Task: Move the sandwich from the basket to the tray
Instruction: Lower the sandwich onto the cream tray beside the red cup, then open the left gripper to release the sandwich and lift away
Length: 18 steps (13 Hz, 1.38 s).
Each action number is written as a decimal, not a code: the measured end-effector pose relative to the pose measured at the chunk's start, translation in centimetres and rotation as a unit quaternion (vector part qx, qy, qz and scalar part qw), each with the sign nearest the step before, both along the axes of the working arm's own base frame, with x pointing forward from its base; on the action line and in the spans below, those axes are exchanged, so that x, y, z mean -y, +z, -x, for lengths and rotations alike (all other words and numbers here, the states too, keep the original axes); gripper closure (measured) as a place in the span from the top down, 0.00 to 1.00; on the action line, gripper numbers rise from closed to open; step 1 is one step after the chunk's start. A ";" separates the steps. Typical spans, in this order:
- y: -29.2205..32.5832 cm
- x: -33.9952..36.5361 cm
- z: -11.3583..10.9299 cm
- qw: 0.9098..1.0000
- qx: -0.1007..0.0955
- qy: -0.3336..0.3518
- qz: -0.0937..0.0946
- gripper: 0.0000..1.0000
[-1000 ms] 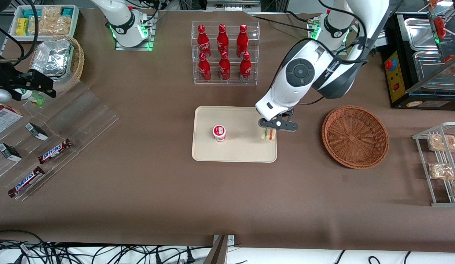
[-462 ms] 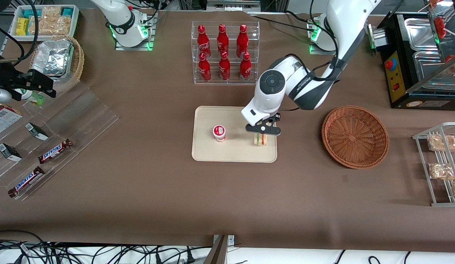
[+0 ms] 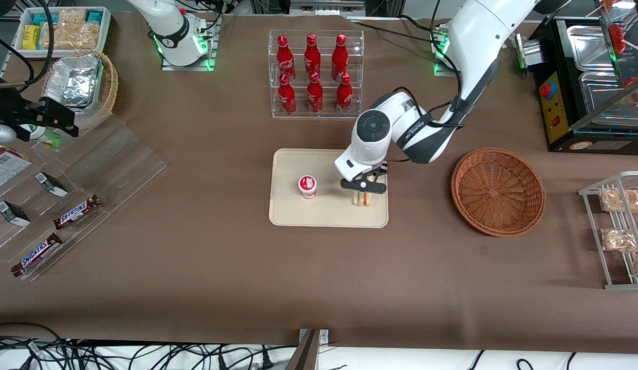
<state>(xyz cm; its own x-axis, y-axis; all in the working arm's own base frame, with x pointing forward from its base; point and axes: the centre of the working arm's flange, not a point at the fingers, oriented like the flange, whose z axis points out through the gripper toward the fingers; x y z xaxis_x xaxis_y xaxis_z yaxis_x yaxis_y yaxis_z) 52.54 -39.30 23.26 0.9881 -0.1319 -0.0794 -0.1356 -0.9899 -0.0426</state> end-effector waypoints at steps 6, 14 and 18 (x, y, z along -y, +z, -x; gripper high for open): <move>-1.2 0.3 0.4 1.000 -0.009 0.004 -0.003 0.16; 0.6 -0.5 -2.2 0.998 0.024 0.051 -0.002 0.96; 6.6 -5.2 -6.2 0.994 0.055 0.098 -0.008 1.00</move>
